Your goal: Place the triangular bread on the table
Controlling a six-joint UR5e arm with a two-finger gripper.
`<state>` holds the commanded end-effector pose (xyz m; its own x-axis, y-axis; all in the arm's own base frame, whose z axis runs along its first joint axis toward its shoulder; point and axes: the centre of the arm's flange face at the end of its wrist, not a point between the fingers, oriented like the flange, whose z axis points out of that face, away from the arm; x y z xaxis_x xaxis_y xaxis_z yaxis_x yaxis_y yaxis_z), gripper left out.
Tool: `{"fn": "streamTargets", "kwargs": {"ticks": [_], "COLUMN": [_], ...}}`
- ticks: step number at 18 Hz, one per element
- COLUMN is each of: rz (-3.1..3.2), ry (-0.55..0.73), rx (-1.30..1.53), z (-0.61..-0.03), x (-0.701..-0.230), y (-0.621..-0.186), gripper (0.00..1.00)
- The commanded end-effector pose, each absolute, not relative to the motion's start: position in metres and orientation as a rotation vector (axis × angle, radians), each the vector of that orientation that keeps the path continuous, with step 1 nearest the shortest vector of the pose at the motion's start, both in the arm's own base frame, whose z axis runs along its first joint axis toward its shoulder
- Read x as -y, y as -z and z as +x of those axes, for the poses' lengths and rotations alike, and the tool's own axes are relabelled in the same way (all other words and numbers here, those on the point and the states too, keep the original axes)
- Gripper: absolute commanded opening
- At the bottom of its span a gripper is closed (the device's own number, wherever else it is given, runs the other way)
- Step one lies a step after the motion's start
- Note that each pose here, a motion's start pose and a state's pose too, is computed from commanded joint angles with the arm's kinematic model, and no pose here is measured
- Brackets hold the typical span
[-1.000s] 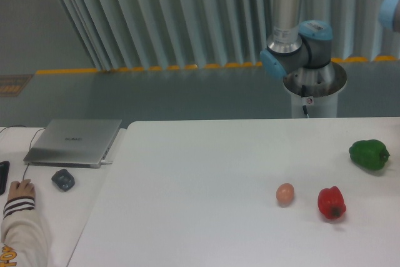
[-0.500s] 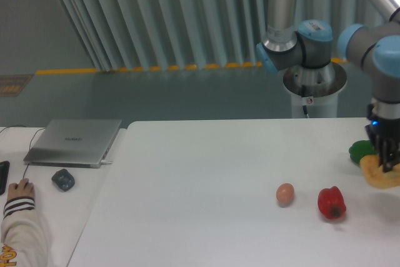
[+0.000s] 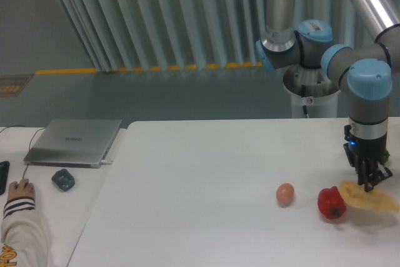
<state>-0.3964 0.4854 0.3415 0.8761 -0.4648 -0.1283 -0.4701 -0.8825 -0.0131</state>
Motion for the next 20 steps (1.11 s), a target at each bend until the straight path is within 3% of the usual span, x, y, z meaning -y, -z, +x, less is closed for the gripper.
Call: {"fn": "streamTargets", "kwargs": {"ticks": [1,7,12,20], "rz": [-2.998,-3.023,-3.009,-2.989], "ry": [-0.189,-0.181,-0.226,-0.145], "rx": [-0.757,-0.745,-0.741,-0.908], "z": [-0.396,-0.392,-0.401,-0.437], "x": [-0.485,-0.481,-0.475,-0.434], "y": [-0.341,-0.336,-0.363,-0.416], "gripper": [1.0,1.0,1.0,1.0]}}
